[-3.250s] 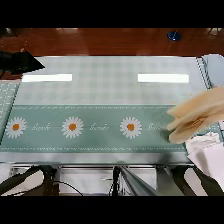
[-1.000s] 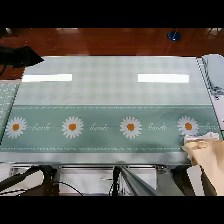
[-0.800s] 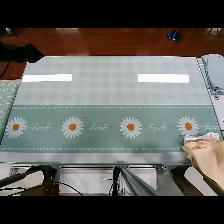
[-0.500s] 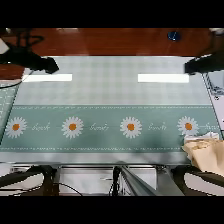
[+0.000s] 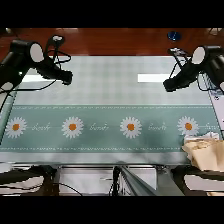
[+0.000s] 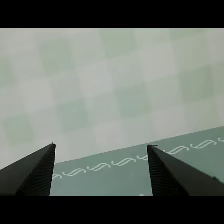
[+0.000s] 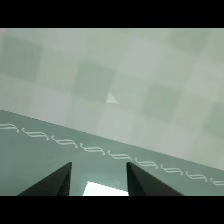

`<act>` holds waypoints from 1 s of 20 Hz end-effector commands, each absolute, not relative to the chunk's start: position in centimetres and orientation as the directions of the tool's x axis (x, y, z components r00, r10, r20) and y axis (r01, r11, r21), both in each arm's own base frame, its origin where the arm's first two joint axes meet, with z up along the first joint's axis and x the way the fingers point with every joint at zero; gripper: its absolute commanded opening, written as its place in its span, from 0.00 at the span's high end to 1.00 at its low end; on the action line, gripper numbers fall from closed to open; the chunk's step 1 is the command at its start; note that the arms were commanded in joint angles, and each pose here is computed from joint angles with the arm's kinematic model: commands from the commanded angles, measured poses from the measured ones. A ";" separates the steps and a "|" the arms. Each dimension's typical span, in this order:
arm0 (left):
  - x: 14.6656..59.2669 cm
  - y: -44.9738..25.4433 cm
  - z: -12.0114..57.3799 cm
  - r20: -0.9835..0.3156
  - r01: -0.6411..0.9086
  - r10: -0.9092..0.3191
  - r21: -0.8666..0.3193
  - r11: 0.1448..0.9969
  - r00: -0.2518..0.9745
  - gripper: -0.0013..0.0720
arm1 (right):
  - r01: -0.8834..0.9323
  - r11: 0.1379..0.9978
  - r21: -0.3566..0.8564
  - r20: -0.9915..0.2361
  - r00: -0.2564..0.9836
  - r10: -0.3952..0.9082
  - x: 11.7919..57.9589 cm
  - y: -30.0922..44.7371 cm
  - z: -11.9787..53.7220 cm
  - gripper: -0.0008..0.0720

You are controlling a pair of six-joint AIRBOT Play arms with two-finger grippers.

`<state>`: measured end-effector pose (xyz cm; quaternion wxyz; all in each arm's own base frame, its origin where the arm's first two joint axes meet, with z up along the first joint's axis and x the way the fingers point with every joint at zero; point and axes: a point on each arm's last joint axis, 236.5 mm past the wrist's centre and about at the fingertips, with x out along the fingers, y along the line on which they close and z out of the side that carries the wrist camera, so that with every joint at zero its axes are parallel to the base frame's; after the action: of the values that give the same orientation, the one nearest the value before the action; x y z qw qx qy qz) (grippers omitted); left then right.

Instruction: Fold the shirts.

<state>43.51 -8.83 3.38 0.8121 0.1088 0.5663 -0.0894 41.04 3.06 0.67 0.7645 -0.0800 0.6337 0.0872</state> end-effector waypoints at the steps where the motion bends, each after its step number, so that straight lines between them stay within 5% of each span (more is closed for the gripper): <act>1: 44.2 -9.3 2.8 -0.935 0.217 -0.027 0.054 0.975 0.354 0.06 | -0.181 0.977 0.117 -0.955 0.250 0.160 42.4 4.5 1.9 0.40; 7: 46.5 -10.2 3.8 -0.890 0.184 -0.063 0.024 0.983 0.451 0.06 | -0.195 0.981 0.017 -0.911 0.401 0.096 45.0 3.0 4.4 0.41; 20: 46.2 -10.1 2.9 -0.903 0.177 -0.057 0.022 0.984 0.425 0.07 | -0.196 0.979 0.051 -0.912 0.391 0.126 43.5 3.7 2.9 0.41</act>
<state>46.22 -10.05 3.39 0.8450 0.0550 0.5275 -0.0689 43.56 3.54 2.97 0.8323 -0.0365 0.5447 0.0961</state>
